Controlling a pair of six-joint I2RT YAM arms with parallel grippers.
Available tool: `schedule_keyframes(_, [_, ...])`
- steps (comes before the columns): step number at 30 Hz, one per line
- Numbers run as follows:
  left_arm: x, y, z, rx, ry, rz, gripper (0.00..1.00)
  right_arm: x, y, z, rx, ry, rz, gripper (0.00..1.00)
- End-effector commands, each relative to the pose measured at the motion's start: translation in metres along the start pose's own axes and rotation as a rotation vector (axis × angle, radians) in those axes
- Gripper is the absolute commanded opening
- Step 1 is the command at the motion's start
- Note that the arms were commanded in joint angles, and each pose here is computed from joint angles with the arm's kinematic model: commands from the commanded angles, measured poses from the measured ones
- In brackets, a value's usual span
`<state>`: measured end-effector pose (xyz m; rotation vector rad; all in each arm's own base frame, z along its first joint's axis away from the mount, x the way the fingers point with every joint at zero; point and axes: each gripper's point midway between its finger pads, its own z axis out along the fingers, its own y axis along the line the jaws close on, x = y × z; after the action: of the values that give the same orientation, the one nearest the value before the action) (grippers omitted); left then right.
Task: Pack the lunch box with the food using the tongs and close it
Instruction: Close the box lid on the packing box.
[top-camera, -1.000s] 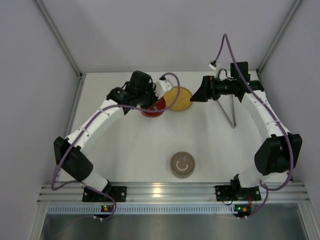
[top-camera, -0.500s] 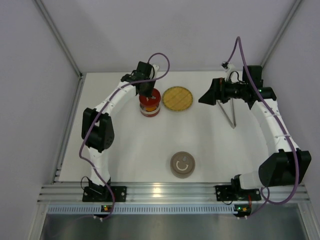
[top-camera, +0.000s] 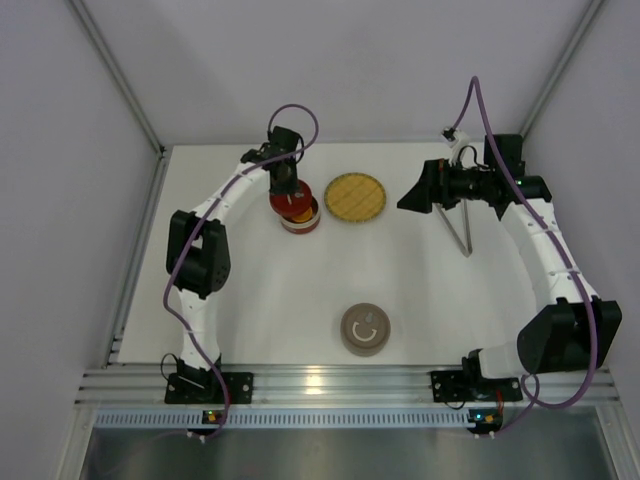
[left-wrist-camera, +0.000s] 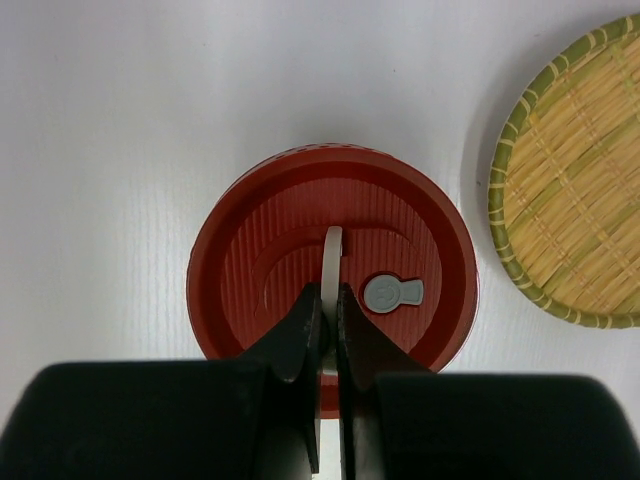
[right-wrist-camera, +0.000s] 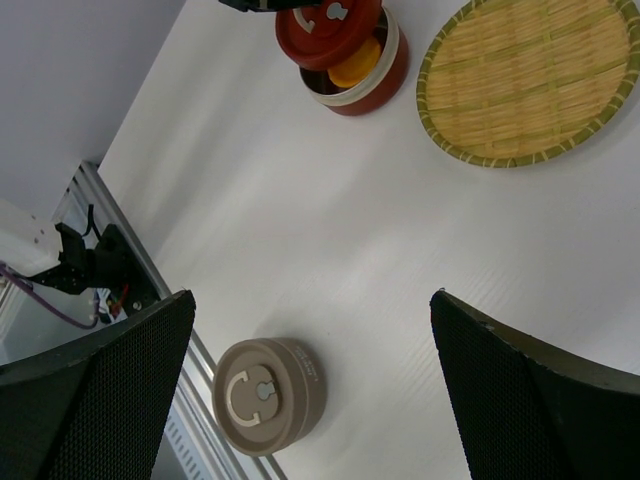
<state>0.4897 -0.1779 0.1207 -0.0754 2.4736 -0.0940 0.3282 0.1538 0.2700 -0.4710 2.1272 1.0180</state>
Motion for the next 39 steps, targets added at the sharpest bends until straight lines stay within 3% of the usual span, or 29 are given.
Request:
schedule_keyframes(1, [-0.018,-0.005,-0.019,-0.021,-0.078,-0.097,0.00,-0.007,0.003,-0.007,-0.006,-0.032,-0.024,0.99])
schedule_keyframes(16, [0.001,-0.008,-0.016,-0.038,-0.059,-0.231,0.00,-0.004,0.002,-0.003,-0.026,-0.027,-0.006,0.99])
schedule_keyframes(27, [-0.009,-0.018,-0.026,-0.055,-0.129,-0.154,0.00,-0.002,0.000,0.000,-0.035,-0.021,0.008,0.99])
schedule_keyframes(39, [0.001,-0.022,-0.016,-0.087,-0.097,-0.126,0.00,-0.003,0.000,-0.001,-0.029,-0.025,0.004,0.99])
